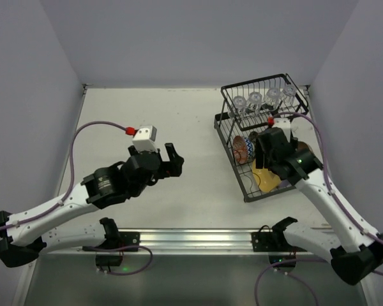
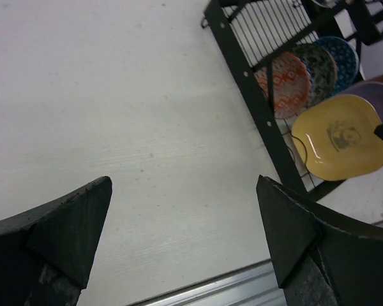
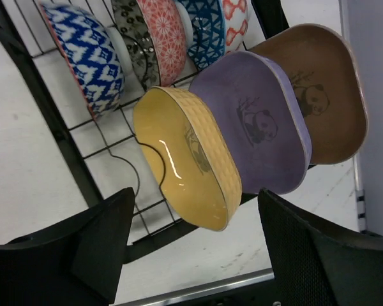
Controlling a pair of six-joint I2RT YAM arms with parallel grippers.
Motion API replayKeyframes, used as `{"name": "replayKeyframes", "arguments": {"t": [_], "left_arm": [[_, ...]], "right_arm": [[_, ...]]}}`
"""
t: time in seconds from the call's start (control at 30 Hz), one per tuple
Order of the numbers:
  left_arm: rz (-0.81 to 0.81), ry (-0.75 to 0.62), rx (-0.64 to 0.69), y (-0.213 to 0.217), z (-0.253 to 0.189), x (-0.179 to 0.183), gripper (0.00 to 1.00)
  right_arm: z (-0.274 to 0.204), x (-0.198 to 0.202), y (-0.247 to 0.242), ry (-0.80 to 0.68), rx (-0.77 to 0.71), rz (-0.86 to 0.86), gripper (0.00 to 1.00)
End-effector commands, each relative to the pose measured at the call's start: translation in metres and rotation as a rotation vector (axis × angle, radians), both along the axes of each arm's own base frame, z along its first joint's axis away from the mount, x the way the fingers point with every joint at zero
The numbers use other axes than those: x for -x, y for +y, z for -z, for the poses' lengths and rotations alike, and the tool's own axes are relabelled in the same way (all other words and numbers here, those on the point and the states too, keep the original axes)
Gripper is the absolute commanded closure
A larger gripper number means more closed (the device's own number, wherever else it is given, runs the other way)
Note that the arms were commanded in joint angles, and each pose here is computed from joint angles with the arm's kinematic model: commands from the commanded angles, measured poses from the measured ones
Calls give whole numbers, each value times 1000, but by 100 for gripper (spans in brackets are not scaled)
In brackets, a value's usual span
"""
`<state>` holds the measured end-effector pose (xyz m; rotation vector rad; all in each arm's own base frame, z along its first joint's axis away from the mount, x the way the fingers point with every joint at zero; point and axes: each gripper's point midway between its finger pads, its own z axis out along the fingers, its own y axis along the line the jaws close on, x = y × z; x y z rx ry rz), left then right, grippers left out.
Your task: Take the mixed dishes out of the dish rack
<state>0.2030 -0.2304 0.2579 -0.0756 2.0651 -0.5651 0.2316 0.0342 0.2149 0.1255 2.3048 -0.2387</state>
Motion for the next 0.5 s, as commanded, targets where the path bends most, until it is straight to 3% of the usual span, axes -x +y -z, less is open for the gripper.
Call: {"name": "replayKeyframes", "arguments": {"t": [0.0,0.13,0.27,0.4,0.47], "left_arm": [[-177,-72,-149,75,-18,-8,0],[-138,-46,-251,97,-2,-10,0],[-104,61,-349,102,43,-28,0],[-146,89,-374,116,61,-39,0],[-173,62,-362,127,56,-42,0]], "right_arm": [[0,-4,-20,47,232,11,26],[16,-11,-30,113,400,19,33],[27,-13,-32,133,496,-1,36],[43,-17,-39,127,594,-23,44],[43,-22,-37,102,594,-16,52]]}}
